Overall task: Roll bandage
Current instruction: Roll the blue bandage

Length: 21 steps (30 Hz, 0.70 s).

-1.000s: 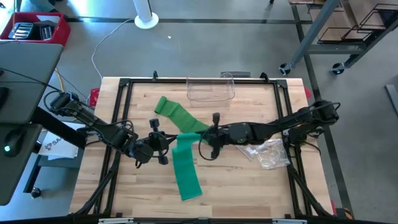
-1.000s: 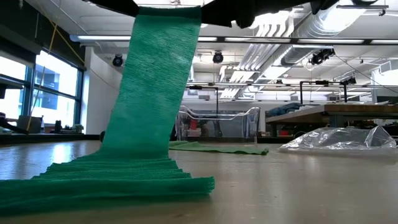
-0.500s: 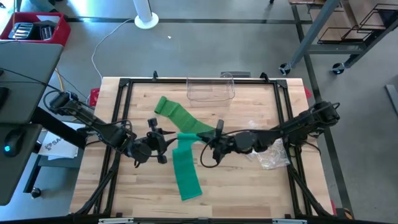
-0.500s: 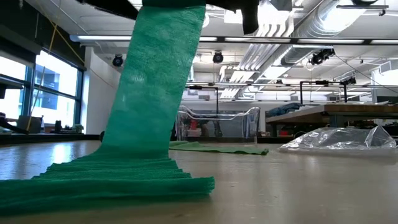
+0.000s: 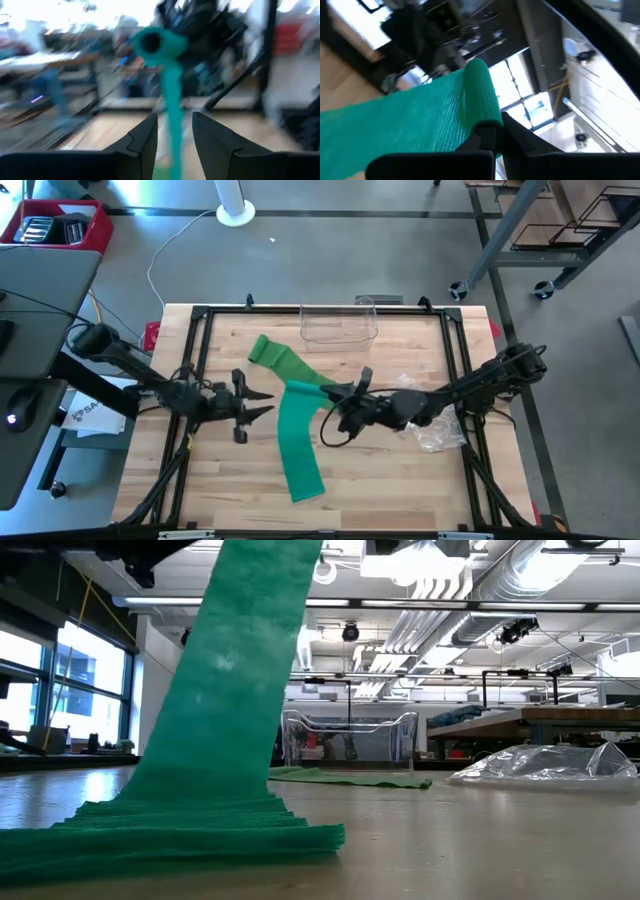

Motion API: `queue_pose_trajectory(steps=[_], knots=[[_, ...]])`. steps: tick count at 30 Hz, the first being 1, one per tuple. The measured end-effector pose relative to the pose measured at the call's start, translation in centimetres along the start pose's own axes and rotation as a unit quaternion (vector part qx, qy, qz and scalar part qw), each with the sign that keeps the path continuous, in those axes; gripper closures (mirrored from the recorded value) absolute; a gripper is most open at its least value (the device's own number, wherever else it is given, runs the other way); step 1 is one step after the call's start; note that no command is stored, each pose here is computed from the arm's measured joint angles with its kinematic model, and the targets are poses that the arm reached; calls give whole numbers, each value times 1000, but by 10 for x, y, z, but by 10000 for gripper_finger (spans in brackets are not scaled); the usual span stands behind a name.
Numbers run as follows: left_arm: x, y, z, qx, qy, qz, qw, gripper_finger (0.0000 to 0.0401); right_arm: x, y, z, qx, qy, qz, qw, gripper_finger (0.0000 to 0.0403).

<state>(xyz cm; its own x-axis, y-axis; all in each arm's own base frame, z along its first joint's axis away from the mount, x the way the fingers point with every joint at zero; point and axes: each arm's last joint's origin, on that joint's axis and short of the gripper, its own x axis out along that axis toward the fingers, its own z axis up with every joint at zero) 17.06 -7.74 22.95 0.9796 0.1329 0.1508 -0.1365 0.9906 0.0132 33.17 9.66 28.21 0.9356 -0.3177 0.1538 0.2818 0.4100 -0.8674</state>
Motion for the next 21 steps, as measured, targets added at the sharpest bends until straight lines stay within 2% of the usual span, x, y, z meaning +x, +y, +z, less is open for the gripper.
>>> queue_pose_trajectory(steps=[3, 8, 15, 21], knots=[[-2, 7, -7, -28, -40, 1, 999, 276, 0, -6, 1, 5, -8, -15, 1000, 402], [11, 12, -3, -29, -79, -3, 996, 241, -1, -8, 2, 3, -11, -14, 1000, 402], [39, 11, 5, -41, -87, -21, 995, 177, 0, -5, -1, 32, -12, 4, 999, 402], [61, 7, 4, -30, -63, -15, 997, 168, 0, -3, -2, 28, -11, 13, 999, 402]])
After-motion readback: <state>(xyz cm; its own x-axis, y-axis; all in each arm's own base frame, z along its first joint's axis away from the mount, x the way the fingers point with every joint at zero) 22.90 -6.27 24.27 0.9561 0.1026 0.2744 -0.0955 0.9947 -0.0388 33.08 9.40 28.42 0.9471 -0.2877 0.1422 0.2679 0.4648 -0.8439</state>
